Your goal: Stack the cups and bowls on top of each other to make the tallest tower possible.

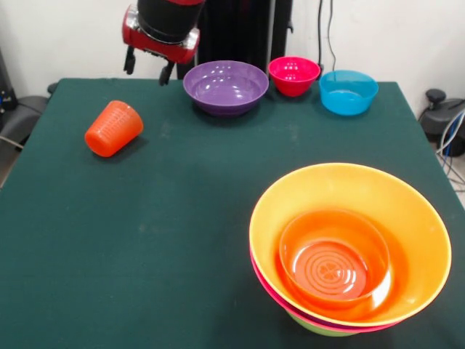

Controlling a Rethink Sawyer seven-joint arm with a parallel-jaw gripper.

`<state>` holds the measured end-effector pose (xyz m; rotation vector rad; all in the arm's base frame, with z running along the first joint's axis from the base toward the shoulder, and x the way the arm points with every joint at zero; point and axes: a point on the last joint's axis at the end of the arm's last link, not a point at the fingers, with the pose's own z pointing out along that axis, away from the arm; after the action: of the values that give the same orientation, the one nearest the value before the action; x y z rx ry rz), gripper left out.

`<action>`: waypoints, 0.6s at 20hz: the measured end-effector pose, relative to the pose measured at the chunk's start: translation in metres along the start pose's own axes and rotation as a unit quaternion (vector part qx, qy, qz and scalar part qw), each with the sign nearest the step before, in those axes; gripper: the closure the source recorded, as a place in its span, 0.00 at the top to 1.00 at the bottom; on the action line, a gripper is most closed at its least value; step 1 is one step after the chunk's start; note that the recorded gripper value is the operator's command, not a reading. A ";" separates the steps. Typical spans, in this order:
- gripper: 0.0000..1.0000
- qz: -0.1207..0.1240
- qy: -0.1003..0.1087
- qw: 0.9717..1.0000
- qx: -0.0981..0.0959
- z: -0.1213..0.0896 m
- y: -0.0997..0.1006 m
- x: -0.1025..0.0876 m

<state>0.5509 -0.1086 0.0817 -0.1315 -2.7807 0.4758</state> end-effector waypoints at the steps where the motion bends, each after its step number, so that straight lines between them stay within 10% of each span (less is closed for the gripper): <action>1: 1.00 0.000 0.003 1.000 -0.002 0.001 0.001 0.002; 12: 1.00 0.009 0.025 0.999 -0.047 0.016 0.036 0.032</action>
<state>0.5169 -0.0747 0.0648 -0.1879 -2.7555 0.3417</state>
